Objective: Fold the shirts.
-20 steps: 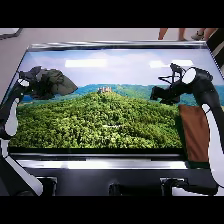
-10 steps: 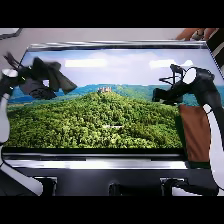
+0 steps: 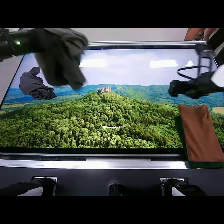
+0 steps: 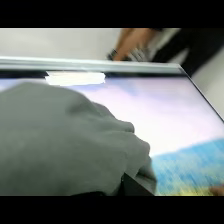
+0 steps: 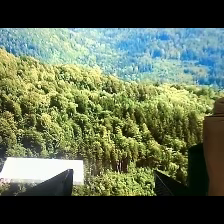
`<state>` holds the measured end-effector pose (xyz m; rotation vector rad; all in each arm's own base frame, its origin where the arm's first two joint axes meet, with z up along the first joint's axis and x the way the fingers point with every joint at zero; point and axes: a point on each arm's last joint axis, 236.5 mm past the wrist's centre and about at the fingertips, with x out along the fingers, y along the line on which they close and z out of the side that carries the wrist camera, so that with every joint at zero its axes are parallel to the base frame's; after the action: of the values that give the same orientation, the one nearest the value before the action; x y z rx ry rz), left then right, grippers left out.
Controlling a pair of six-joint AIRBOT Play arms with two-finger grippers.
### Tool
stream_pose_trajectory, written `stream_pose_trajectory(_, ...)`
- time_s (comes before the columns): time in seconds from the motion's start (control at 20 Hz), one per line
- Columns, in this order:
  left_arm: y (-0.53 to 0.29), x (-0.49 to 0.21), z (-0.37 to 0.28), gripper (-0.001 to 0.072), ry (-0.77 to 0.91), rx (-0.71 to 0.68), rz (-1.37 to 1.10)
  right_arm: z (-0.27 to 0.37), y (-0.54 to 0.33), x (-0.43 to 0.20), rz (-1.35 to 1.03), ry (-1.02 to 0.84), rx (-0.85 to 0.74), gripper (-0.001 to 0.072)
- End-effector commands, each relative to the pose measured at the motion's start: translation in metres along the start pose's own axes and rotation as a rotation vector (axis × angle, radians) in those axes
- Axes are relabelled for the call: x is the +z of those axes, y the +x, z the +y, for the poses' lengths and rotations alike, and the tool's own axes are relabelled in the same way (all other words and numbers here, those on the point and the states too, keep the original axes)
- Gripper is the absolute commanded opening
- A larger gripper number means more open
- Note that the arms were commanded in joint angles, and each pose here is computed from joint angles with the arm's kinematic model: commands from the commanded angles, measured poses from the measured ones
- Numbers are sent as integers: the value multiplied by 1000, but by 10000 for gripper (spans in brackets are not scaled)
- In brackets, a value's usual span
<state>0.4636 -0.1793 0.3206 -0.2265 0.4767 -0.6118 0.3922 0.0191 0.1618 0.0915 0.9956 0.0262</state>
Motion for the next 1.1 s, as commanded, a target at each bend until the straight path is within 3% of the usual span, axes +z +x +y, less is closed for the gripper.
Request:
stream_pose_trajectory(0.0,-4,-75,-74,33,105,-83,283,-2,-54,-3,-90,-12,-14,603)
stream_pose_trajectory(0.3,66,-239,-94,34,138,-203,744,-1,-68,-47,60,17,-11,603)
stream_pose_trajectory(0.45,110,-316,-94,34,77,-262,921,-2,-47,-56,152,20,-16,603)
stream_pose_trajectory(0.5,123,-331,-97,64,23,-287,939,-2,-35,-56,182,21,-15,604)
stream_pose_trajectory(0.55,131,-335,-98,327,-24,-306,941,0,-20,-56,214,22,-6,605)
stream_pose_trajectory(0.6,136,-329,-92,704,-63,-296,931,4,-4,-57,247,8,15,615)
stream_pose_trajectory(0.7,137,-292,-58,720,-53,-230,855,24,33,-64,341,-6,113,674)
stream_pose_trajectory(0.85,104,-257,27,720,-101,-60,841,63,81,-90,530,11,299,681)
stream_pose_trajectory(1.05,63,-321,64,720,-348,-35,1042,68,131,-120,679,42,345,680)
